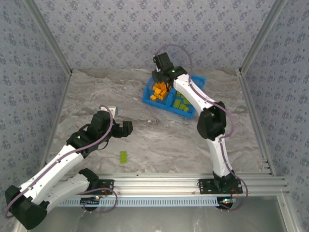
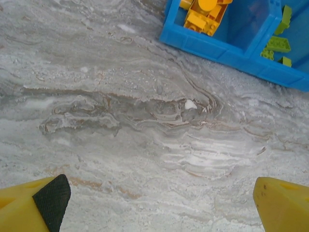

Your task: Sort the legos into containers by color

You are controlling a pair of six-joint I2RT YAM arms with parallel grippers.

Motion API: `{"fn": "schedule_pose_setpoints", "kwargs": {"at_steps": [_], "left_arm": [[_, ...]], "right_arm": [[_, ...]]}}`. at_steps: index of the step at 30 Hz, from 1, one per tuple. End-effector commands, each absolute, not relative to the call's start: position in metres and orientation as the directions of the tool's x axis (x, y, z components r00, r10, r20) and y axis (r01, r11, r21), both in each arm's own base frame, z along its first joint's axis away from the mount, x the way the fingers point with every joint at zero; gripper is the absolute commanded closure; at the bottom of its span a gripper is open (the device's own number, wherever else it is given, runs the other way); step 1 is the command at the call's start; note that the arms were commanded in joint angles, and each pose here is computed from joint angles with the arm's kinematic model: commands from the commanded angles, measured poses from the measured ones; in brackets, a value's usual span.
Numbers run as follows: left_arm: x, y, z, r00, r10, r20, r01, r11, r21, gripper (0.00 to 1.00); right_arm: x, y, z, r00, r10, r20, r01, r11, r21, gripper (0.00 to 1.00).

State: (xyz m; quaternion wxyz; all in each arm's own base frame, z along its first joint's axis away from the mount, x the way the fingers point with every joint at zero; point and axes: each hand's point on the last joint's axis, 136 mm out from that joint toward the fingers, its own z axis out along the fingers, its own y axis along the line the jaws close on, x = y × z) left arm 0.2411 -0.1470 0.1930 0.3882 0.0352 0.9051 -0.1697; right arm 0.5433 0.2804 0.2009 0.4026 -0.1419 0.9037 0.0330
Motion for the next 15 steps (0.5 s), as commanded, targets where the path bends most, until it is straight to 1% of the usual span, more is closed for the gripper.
{"fn": "schedule_pose_setpoints", "kwargs": {"at_steps": [1,4,6,7,12,13,15], "left_arm": [[0.232,-0.144,0.190,-0.717,-0.075,-0.693,0.182,0.939,-0.291,0.01],[0.230,-0.142,0.183,-0.730,-0.077,-0.679,0.167,0.943,-0.287,0.01],[0.229,-0.141,0.177,-0.740,-0.082,-0.668,0.157,0.944,-0.290,0.01],[0.228,-0.141,0.172,-0.747,-0.084,-0.660,0.152,0.944,-0.292,0.01],[0.219,-0.137,0.148,-0.799,-0.129,-0.587,0.074,0.948,-0.309,0.01],[0.215,-0.138,0.143,-0.814,-0.134,-0.565,0.065,0.946,-0.318,0.01],[0.208,-0.137,0.133,-0.842,-0.146,-0.520,0.036,0.946,-0.323,0.01]], "right_arm": [[0.561,0.259,0.178,-0.660,-0.302,-0.688,-0.257,0.951,-0.171,0.76],[0.578,0.254,0.160,-0.665,-0.314,-0.677,-0.253,0.948,-0.191,0.73],[0.587,0.254,0.157,-0.655,-0.318,-0.685,-0.256,0.947,-0.195,0.70],[0.591,0.257,0.158,-0.647,-0.322,-0.691,-0.266,0.945,-0.192,0.66],[0.593,0.264,0.192,-0.602,-0.312,-0.735,-0.272,0.946,-0.178,0.35],[0.591,0.263,0.201,-0.598,-0.301,-0.743,-0.269,0.948,-0.168,0.33],[0.583,0.261,0.221,-0.598,-0.270,-0.755,-0.259,0.956,-0.137,0.32]]}}
